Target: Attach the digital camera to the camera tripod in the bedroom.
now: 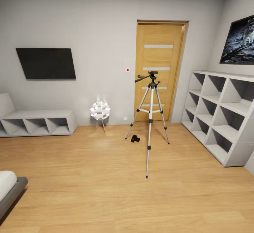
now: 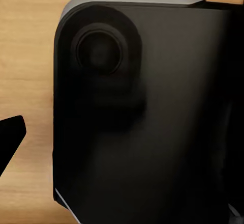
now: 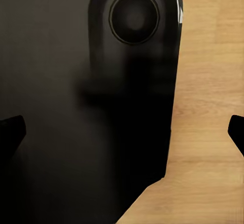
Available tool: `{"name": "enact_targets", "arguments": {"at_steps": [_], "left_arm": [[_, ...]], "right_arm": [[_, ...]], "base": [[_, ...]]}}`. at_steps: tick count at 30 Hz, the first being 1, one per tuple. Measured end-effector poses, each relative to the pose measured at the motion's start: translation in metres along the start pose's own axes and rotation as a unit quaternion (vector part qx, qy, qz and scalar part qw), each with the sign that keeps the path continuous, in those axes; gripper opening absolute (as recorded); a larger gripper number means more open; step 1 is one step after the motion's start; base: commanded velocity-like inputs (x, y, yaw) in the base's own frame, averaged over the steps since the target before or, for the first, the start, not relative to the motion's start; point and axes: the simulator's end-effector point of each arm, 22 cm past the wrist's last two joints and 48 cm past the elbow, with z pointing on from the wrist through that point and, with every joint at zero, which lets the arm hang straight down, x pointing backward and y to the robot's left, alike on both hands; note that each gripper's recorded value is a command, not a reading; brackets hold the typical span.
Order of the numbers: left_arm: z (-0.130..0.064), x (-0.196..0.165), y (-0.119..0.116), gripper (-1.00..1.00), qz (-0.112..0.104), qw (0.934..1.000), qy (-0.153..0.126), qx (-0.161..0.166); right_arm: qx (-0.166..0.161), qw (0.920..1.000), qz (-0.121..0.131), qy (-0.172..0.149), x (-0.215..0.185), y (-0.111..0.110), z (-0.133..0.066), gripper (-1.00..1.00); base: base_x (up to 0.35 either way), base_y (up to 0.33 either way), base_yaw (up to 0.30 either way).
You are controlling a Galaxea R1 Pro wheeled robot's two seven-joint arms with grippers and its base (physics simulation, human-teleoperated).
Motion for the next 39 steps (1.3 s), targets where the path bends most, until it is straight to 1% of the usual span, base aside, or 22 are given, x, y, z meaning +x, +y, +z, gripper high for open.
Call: {"name": "enact_targets", "arguments": {"at_steps": [2, 7, 39], "left_arm": [[0.0, -0.0005, 0.0001, 1.0, -0.005, 1.0, -0.001, 0.0], [0.0, -0.0008, -0.0003, 1.0, -0.007, 1.0, -0.002, 0.0], [0.0, -0.0011, -0.0036, 1.0, -0.008, 1.0, -0.003, 0.002]], "right_arm": [[-0.001, 1.0, 0.0, 0.0, 0.0, 0.0021, 0.0, 1.0], [-0.002, 1.0, 0.0, 0.0, -0.0001, 0.0037, 0.0, 1.0], [0.0, 1.0, 0.001, 0.0, -0.0002, 0.0008, 0.0, 1.0]], "base": [[0.0, 0.0, 0.013], [0.0, 0.0, 0.12], [0.0, 0.0, 0.264]]}}
